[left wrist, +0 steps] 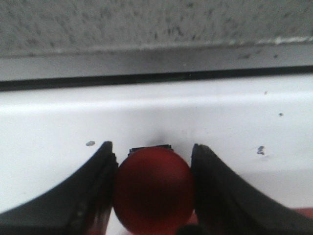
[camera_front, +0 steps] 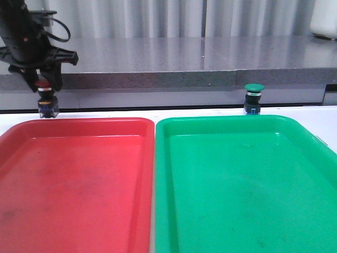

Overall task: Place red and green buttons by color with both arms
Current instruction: 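Carry the red button with the left gripper into the red tray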

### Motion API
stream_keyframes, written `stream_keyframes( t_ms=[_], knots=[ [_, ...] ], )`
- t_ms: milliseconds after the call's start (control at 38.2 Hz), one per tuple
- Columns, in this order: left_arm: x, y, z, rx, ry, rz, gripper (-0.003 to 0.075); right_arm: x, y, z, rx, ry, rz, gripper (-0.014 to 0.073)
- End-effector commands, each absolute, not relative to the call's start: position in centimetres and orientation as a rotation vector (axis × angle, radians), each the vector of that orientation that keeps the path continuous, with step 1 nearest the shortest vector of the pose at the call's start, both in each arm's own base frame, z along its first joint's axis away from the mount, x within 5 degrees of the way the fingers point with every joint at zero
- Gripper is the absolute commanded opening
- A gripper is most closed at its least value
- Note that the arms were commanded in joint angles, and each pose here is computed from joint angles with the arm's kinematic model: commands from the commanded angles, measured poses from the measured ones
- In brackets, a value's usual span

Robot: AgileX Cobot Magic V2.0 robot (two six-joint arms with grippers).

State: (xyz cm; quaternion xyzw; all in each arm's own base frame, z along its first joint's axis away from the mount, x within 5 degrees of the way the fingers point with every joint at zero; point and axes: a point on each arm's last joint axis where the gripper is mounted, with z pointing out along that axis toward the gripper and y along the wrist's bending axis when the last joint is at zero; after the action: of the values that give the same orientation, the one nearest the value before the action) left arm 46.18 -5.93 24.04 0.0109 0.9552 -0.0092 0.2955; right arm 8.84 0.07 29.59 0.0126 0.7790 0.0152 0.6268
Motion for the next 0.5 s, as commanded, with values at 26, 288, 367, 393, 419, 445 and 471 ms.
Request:
stream_keyframes(
  t_ms=[26, 288, 367, 393, 419, 445, 471],
  knots=[
    [42.7, -6.4, 32.7, 0.037, 2.326, -0.075, 0.0085, 9.1, 0.0, 31.4, 0.028, 1.683, 0.026, 0.059],
    [31.3, -10.6, 30.7, 0.21, 2.357, -0.193, 0.0085, 9.1, 0.0, 31.4, 0.028, 1.683, 0.026, 0.059],
    [29.4, -11.5, 29.4, 0.266, 2.374, -0.213, 0.0085, 9.1, 0.0, 31.4, 0.028, 1.683, 0.026, 0.059],
    [29.1, -11.7, 28.9, 0.277, 2.381, -0.215, 0.0085, 9.1, 0.0, 31.4, 0.028, 1.683, 0.026, 0.059],
    [28.6, -12.1, 28.2, 0.303, 2.385, -0.223, 0.0085, 9.1, 0.0, 31.4, 0.028, 1.683, 0.026, 0.059],
    [28.2, -12.4, 27.5, 0.322, 2.398, -0.226, 0.0085, 9.1, 0.0, 31.4, 0.028, 1.683, 0.026, 0.059],
    [27.8, -12.5, 26.7, 0.33, 2.414, -0.228, 0.0085, 9.1, 0.0, 31.4, 0.028, 1.683, 0.026, 0.059]
  ],
)
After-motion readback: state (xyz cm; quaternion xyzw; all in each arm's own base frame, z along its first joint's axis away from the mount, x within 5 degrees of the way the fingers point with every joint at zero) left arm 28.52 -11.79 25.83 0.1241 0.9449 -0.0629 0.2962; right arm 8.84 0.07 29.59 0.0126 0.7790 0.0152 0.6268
